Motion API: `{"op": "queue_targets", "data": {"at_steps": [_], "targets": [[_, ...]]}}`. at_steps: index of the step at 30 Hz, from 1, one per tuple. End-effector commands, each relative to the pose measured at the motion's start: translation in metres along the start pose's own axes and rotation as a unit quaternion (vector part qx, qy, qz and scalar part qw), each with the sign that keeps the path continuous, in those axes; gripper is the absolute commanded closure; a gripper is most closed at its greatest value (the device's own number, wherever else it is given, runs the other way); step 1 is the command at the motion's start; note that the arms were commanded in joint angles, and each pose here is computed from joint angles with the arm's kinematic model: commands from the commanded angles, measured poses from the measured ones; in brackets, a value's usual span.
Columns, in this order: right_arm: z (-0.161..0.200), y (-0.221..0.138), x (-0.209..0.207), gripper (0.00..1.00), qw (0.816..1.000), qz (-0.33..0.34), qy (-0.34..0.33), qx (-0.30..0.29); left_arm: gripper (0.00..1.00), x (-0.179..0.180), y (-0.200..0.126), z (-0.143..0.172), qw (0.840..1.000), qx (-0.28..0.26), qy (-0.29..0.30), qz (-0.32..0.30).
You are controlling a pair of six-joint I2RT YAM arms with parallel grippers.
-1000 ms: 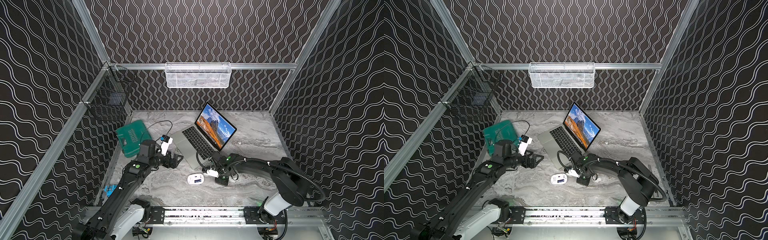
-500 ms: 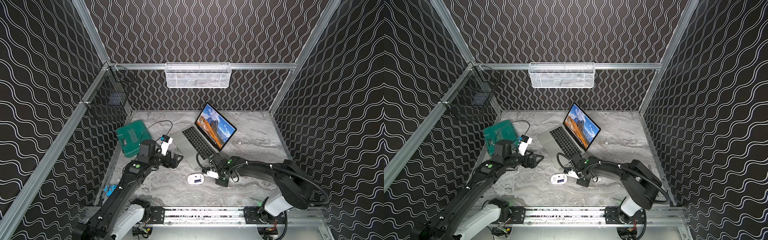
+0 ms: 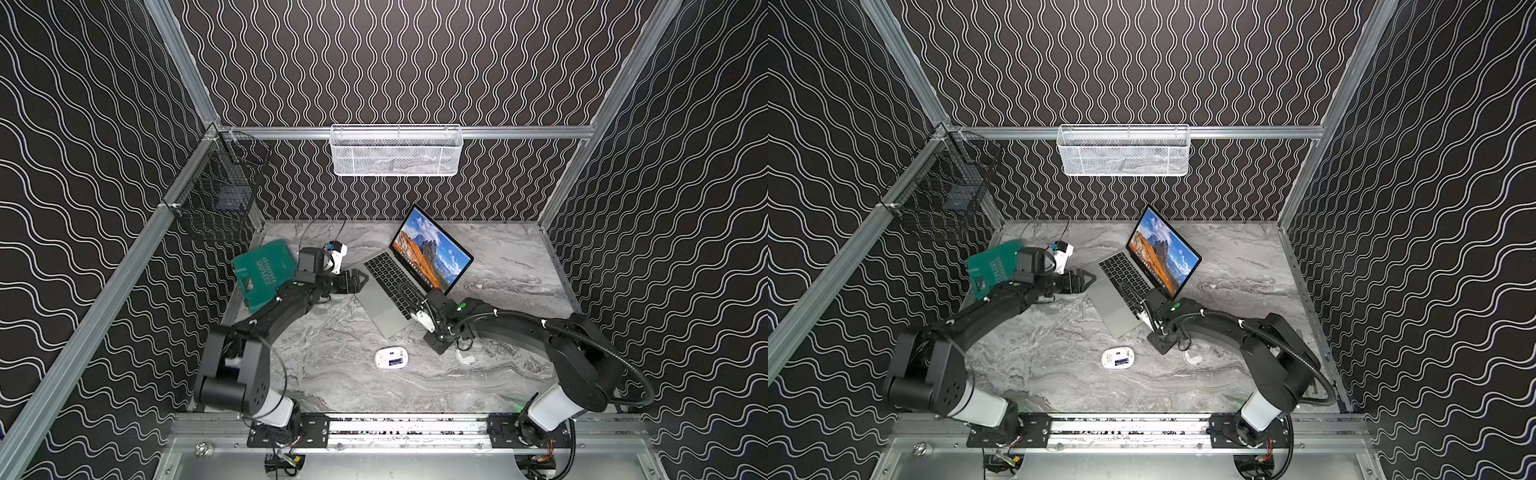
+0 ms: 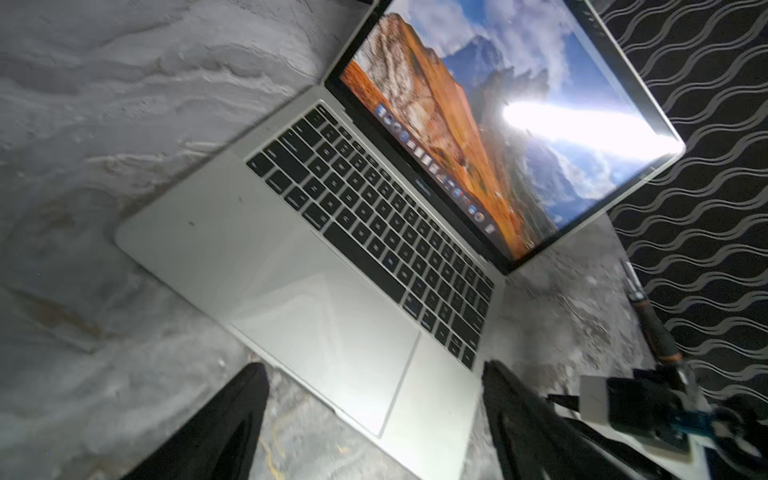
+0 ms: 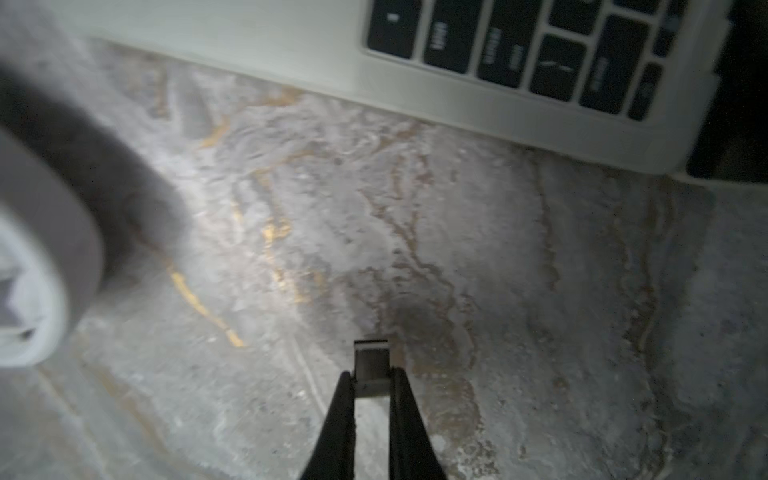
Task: Insert the wireless mouse receiver into the laptop
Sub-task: Pick up the USB plug at the center of the board, then insert the USB plug into the USB port.
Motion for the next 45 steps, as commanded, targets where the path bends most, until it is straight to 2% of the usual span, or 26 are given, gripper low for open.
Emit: {"op": "queue_targets", "data": {"at_steps": [1,6,12,18,28,34,45], "targets": [[-0.012,0.004,-0.022,0.97,0.997,0.035,0.074,-0.017,0.14,0.019,0.018,-0.024,0.998,-0.018,0.039,-0.048],[-0.021,0.017,-0.036,0.97,0.995,0.046,0.086,-0.026,0.16,0.041,0.059,-0.031,0.997,0.015,0.046,-0.065],[-0.045,0.026,-0.046,0.97,0.993,0.033,0.104,-0.051,0.18,0.056,0.099,-0.022,0.995,0.073,0.048,-0.055],[-0.050,0.035,-0.048,0.97,0.993,0.026,0.106,-0.045,0.17,0.067,0.119,-0.015,0.990,0.106,0.058,-0.072],[-0.050,0.039,-0.047,0.98,0.990,0.022,0.128,-0.053,0.16,0.081,0.138,-0.006,0.982,0.140,0.079,-0.100],[-0.050,0.041,-0.048,0.98,0.989,0.028,0.137,-0.044,0.14,0.082,0.132,-0.015,0.976,0.141,0.103,-0.133],[-0.058,0.039,-0.039,0.99,0.991,0.022,0.122,-0.039,0.14,0.075,0.132,-0.011,0.979,0.143,0.094,-0.112]]}}
Point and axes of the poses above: each gripper's point midway between its finger pads, its own y axis out along the fingers, its own x axis along the line the jaws close on, z = x × y, the point moved 4 cm from there along -y, back along the fingers, and after that the axes turned 2 degrees about y, right-handed, at the moved point
